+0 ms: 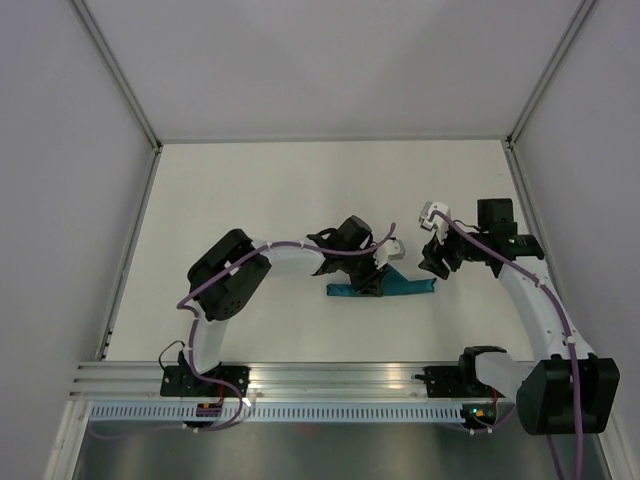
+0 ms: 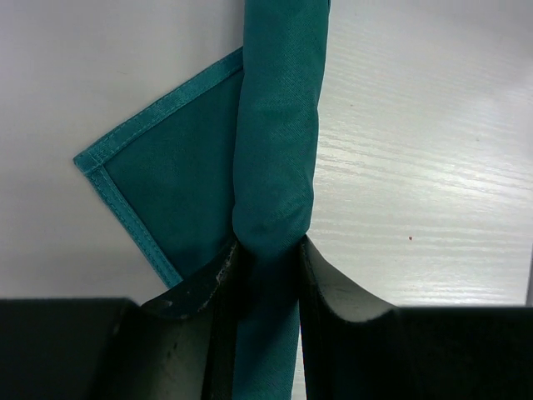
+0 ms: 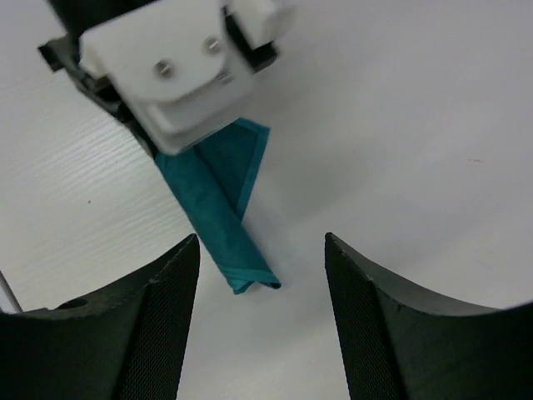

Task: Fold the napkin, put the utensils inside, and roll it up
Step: Roll the napkin with the utensil

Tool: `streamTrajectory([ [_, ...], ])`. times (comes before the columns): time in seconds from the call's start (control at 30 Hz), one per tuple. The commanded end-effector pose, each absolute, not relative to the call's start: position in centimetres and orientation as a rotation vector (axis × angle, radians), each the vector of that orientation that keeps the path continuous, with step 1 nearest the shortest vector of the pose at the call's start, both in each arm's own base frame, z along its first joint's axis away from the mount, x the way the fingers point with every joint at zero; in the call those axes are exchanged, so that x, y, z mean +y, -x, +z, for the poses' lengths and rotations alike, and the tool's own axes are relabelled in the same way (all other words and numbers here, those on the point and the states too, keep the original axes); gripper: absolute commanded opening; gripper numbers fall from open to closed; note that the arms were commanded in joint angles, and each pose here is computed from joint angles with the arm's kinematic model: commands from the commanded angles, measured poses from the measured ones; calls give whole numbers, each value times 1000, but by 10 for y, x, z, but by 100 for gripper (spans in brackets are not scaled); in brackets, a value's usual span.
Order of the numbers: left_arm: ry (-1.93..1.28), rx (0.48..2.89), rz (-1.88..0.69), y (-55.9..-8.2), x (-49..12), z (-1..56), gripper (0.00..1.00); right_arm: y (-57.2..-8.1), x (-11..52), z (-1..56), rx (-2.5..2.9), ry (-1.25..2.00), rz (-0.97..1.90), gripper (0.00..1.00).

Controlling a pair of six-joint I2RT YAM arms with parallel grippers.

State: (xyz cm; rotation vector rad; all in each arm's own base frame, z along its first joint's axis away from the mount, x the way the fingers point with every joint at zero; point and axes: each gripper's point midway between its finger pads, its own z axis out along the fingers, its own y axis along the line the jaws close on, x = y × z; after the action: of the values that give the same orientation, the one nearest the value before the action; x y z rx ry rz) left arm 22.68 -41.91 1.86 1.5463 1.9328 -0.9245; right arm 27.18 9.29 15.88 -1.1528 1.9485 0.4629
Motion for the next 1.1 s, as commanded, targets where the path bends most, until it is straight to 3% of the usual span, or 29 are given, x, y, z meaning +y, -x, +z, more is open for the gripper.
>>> streamTrajectory([
  [0.0, -1544, 2352, -1049, -186, -371, -34, 2, -242, 102, 141, 1849, 1349, 519, 67],
  [0.13, -1497, 2429, -1101, -194, -370, -38, 2, -229, 114, 100, 1830, 1440, 494, 68],
  [0.27, -1474, 2511, -1131, -194, -365, -43, 2, -239, 123, 68, 1802, 1453, 295, 68],
  [0.83, -1408, 2590, -1139, -198, -360, -49, 2, -238, 173, 35, 1692, 1625, 187, 66],
  [0.93, -1404, 2598, -1145, -197, -361, -51, 2, -241, 172, 28, 1711, 1622, 164, 60],
  [1.07, -1376, 2601, -1165, -198, -362, -47, 8, -243, 170, 18, 1752, 1625, 161, 42],
])
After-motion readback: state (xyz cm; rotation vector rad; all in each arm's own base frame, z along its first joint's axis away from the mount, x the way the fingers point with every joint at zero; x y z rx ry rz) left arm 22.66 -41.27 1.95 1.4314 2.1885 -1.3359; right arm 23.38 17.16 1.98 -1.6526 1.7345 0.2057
